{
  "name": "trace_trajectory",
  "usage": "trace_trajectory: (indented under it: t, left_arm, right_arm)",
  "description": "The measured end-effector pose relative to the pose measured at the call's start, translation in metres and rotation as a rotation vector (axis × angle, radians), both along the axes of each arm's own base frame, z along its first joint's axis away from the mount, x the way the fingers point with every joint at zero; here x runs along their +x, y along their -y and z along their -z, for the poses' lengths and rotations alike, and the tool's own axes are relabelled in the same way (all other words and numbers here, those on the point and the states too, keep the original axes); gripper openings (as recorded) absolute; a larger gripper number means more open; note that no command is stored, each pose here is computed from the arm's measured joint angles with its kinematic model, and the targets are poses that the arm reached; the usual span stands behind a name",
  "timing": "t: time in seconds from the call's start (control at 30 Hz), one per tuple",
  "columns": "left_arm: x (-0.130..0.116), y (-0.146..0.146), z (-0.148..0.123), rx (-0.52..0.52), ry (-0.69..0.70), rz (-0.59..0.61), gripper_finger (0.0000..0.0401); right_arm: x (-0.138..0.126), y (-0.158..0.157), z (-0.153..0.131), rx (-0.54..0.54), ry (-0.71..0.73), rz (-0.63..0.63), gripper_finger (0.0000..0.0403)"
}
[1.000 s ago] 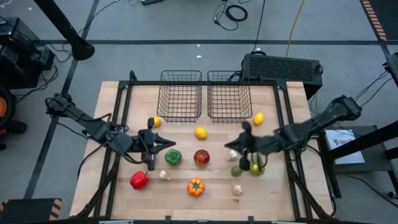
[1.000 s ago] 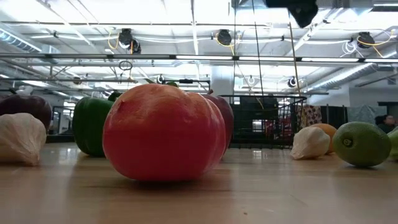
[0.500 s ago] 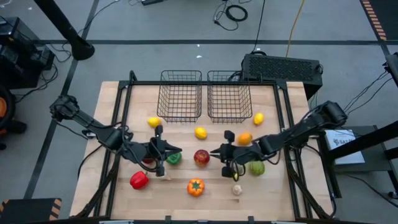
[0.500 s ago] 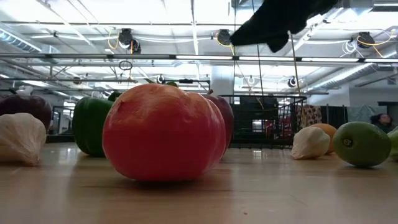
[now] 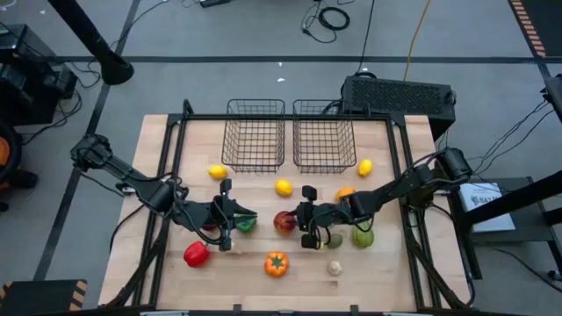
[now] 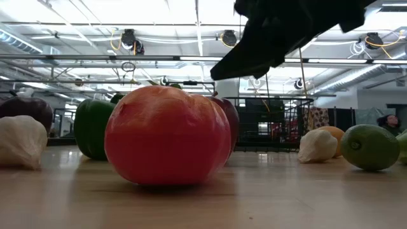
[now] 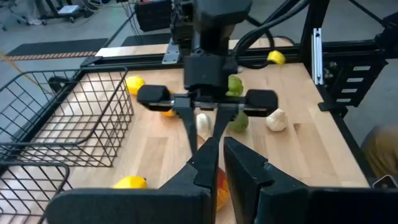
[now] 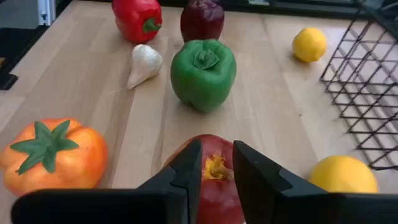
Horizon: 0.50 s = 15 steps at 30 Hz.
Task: Sort produce into baskets
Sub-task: Put the red apple into the right wire basket
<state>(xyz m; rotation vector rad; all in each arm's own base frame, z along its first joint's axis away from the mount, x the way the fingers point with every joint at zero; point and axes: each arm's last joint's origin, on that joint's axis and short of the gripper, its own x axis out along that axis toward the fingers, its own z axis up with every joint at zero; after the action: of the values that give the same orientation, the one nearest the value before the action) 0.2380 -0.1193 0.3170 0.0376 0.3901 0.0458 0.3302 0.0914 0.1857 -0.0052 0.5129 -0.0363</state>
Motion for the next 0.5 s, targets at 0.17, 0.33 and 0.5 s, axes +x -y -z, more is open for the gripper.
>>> trace_trajectory:
  t: [0.17,0.33,0.5]
  left_arm:
    - [-0.002,0.000,0.004,-0.016,-0.041,-0.013,0.0034]
    - [-0.006,0.003,0.007,-0.014,-0.075,-0.006,0.0034]
    - [-0.007,0.004,0.008,-0.013,-0.077,0.000,0.0033]
  right_arm:
    - [0.003,0.004,0.005,0.006,0.001,0.004,0.0105]
    - [-0.002,0.005,0.011,0.005,-0.004,0.002,0.0115]
    - [-0.007,0.012,0.021,0.051,0.063,-0.014,0.0116]
